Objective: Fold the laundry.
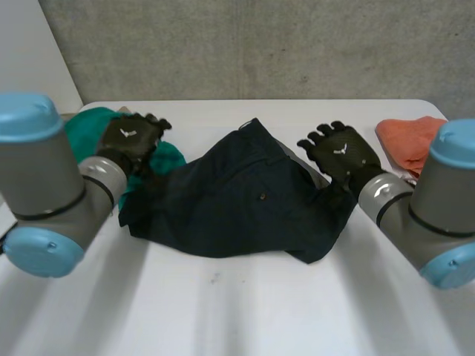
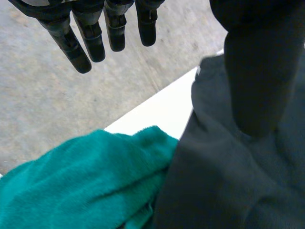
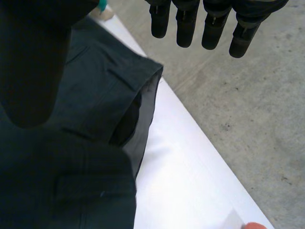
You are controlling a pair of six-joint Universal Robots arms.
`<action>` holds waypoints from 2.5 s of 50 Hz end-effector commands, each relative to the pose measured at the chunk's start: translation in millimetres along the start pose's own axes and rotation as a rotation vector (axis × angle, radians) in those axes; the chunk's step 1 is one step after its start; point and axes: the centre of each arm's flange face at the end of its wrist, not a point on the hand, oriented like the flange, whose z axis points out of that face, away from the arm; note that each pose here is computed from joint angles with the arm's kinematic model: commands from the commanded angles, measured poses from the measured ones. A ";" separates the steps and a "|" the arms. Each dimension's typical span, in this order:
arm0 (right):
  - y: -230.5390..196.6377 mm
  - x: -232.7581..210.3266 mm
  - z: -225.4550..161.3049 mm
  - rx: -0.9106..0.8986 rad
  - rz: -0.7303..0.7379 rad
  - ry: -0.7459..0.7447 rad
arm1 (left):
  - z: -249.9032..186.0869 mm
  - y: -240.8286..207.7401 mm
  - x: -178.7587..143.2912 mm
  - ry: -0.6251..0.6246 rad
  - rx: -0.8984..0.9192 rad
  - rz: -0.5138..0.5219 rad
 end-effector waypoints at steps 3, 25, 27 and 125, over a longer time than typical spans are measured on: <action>-29.9 13.0 24.2 0.028 0.189 -0.079 | -19.5 -11.7 -22.7 -0.026 -0.176 -0.083; 2.6 -55.7 152.1 0.269 0.125 -0.222 | 20.7 83.8 -23.0 0.021 -0.429 -0.050; 15.2 -64.0 156.9 0.279 0.124 -0.234 | 25.1 88.0 -19.2 0.030 -0.432 -0.047; 24.5 45.6 -5.8 -0.103 0.332 0.040 | 39.3 -7.7 34.8 0.210 0.189 -0.082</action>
